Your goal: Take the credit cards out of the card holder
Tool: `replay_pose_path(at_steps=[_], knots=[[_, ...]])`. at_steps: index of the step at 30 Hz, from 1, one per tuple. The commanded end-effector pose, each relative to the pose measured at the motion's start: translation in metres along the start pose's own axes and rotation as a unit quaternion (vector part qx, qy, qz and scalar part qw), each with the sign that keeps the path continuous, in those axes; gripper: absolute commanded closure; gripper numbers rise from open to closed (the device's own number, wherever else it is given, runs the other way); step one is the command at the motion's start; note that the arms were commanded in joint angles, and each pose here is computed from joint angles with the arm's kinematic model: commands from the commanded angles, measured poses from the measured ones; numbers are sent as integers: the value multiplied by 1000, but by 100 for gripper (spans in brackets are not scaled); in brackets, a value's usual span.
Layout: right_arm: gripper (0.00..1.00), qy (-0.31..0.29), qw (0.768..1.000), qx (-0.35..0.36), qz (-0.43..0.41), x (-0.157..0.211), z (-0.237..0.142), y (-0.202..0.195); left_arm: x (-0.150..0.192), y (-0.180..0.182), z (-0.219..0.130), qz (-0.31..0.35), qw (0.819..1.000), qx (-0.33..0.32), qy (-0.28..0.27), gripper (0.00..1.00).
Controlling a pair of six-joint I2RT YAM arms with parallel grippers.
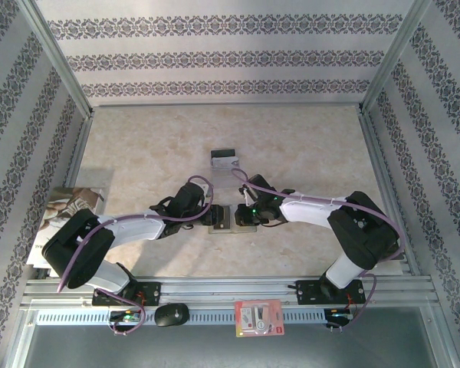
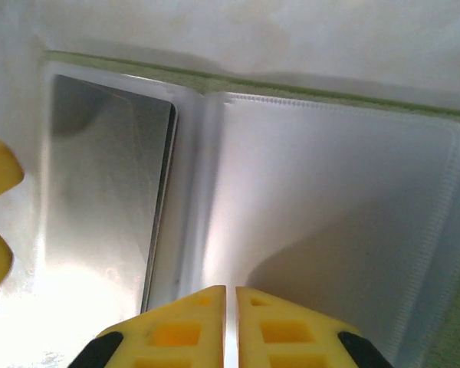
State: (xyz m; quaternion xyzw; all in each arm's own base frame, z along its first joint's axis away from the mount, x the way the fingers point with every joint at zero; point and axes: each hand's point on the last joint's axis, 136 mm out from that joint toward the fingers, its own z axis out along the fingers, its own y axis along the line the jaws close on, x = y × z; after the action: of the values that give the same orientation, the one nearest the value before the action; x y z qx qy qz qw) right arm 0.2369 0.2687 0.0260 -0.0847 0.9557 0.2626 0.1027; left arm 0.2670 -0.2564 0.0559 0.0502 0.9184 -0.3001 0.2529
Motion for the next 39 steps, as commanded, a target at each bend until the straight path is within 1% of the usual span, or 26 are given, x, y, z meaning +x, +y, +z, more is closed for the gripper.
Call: replay_pose_path(at_steps=[1, 3, 5, 9, 12, 15, 18, 22, 26, 30, 35, 39], knots=[[86, -24, 999, -2, -26, -11, -7, 9, -5, 6, -4, 19, 1000, -13, -13, 53], [84, -31, 999, -10, -35, -15, -10, 15, -10, -4, -7, 18, 999, 13, -25, 54], [82, -41, 998, -17, -39, -20, -14, 20, -16, -11, -9, 16, 999, 27, -34, 58], [82, -60, 997, -22, -38, -27, -19, 24, -15, -16, -4, 9, 999, 43, -31, 66], [82, -69, 997, -23, -34, -30, -22, 24, -9, -11, 4, -5, 999, 41, -20, 71], [82, -73, 997, -24, -29, -30, -24, 24, 0, -1, 11, -15, 1000, 27, -8, 74], [81, -78, 996, -29, -23, -32, -25, 24, 1, 4, 10, -18, 1000, 13, -8, 77], [81, -74, 996, -40, -20, -33, -22, 27, -1, 5, 4, -15, 1000, 6, -13, 76], [80, -74, 996, -45, -13, -33, -19, 26, 5, 10, 8, -17, 1000, 0, -3, 76], [79, -65, 996, -57, -5, -33, -13, 27, 8, 10, 13, -20, 1000, 4, 5, 80], [79, -50, 994, -89, 28, -32, -2, 25, 12, 12, 19, -28, 1000, 6, 12, 85], [79, -46, 993, -97, 46, -33, 5, 21, 15, 14, 22, -35, 999, 10, 17, 88]])
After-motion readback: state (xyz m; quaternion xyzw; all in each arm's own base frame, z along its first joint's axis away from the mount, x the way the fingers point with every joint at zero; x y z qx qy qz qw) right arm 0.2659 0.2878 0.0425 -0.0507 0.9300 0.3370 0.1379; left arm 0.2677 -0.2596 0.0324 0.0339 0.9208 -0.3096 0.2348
